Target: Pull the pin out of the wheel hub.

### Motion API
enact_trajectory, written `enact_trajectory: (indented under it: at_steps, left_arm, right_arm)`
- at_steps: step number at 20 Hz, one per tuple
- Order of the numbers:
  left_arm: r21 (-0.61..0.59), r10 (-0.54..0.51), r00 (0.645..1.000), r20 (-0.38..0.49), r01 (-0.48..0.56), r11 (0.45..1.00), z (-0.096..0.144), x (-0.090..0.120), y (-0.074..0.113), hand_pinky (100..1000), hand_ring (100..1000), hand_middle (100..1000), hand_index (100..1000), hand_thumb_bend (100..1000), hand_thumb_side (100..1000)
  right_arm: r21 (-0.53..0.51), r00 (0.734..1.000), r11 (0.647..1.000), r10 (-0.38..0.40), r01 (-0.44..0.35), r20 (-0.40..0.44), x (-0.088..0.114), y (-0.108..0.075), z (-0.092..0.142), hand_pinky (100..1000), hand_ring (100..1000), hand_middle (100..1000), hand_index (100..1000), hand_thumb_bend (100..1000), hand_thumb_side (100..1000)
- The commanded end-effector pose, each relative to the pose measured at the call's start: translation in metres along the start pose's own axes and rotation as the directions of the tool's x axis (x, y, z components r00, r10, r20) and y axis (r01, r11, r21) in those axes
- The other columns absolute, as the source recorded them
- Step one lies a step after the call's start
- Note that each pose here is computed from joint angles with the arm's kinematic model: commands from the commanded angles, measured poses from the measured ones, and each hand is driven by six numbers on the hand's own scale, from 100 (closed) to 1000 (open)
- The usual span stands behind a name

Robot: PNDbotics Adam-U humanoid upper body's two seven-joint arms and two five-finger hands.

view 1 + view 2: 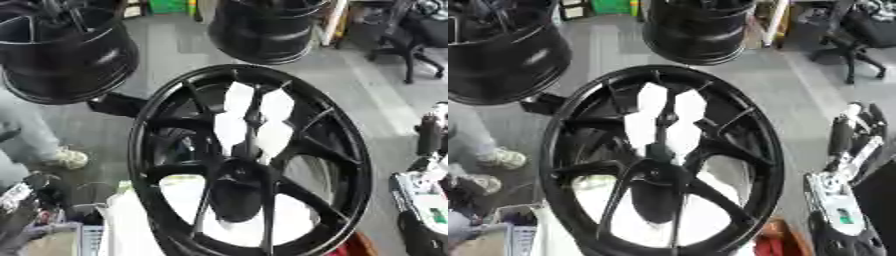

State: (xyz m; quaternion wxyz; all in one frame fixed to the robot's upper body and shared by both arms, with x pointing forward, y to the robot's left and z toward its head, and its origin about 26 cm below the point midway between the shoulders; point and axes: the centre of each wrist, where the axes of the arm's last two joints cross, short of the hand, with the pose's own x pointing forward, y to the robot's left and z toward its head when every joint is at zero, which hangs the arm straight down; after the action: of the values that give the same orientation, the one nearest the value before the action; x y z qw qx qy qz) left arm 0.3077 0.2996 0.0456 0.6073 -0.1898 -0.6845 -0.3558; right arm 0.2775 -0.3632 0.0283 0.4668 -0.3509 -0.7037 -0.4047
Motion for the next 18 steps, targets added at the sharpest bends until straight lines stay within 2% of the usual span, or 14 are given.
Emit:
enact_trajectory:
  at_steps: [1, 18]
  left_arm:
    - [0.005, -0.024, 1.000, 0.018, 0.024, 1.000, -0.0003, 0.0083, 0.0045, 551, 484, 485, 659, 100, 1000]
    - [0.008, -0.024, 1.000, 0.018, 0.024, 1.000, 0.0005, 0.0084, 0.0048, 552, 484, 485, 659, 100, 1000]
  right_arm:
    - [-0.001, 0.999, 1.000, -0.019, 0.019, 0.038, 0.0081, 0.0025, -0.0062, 545, 640, 686, 816, 100, 516]
    - [-0.003, 0.999, 1.000, -0.018, 0.018, 0.038, 0.0080, 0.0017, -0.0065, 545, 641, 686, 815, 100, 516]
